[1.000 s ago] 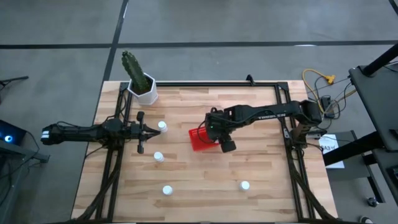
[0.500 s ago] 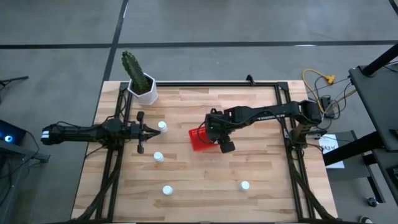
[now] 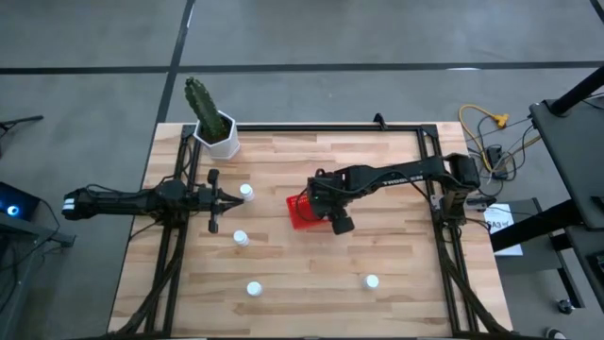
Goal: Pick and place pill bottles into a basket
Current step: Put the white pill bottle into the red bin
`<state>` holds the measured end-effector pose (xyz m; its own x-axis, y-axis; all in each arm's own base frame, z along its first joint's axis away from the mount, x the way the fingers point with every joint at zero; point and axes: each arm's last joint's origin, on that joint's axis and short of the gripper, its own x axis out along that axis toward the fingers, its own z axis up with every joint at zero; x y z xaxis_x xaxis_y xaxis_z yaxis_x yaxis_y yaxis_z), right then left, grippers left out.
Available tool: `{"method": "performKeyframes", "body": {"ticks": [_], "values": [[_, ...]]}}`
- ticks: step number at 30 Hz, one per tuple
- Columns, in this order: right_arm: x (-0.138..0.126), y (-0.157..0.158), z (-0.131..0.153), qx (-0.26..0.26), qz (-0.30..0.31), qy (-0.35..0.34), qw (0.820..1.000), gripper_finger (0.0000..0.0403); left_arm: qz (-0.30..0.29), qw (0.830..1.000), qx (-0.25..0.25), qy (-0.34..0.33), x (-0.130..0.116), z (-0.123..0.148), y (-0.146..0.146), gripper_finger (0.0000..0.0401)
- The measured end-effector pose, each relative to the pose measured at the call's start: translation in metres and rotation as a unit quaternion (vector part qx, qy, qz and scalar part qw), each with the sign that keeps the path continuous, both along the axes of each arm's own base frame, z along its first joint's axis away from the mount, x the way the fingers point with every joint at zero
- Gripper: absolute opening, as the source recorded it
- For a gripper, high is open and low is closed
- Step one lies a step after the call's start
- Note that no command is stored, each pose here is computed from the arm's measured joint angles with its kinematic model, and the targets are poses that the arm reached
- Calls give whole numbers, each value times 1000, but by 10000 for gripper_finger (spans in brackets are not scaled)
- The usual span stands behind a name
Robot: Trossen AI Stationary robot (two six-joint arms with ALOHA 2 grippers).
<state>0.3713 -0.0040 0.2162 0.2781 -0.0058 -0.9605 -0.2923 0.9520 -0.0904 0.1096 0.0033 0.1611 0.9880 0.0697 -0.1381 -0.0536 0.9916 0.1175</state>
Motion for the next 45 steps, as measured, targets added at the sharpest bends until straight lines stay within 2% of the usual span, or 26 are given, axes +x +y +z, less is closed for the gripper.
{"method": "performKeyframes", "body": {"ticks": [45], "values": [[-3, 0, -1, -1, 2, 14, 1000, 180, 0, 1000, 0, 0, 0, 0, 0, 5]]}}
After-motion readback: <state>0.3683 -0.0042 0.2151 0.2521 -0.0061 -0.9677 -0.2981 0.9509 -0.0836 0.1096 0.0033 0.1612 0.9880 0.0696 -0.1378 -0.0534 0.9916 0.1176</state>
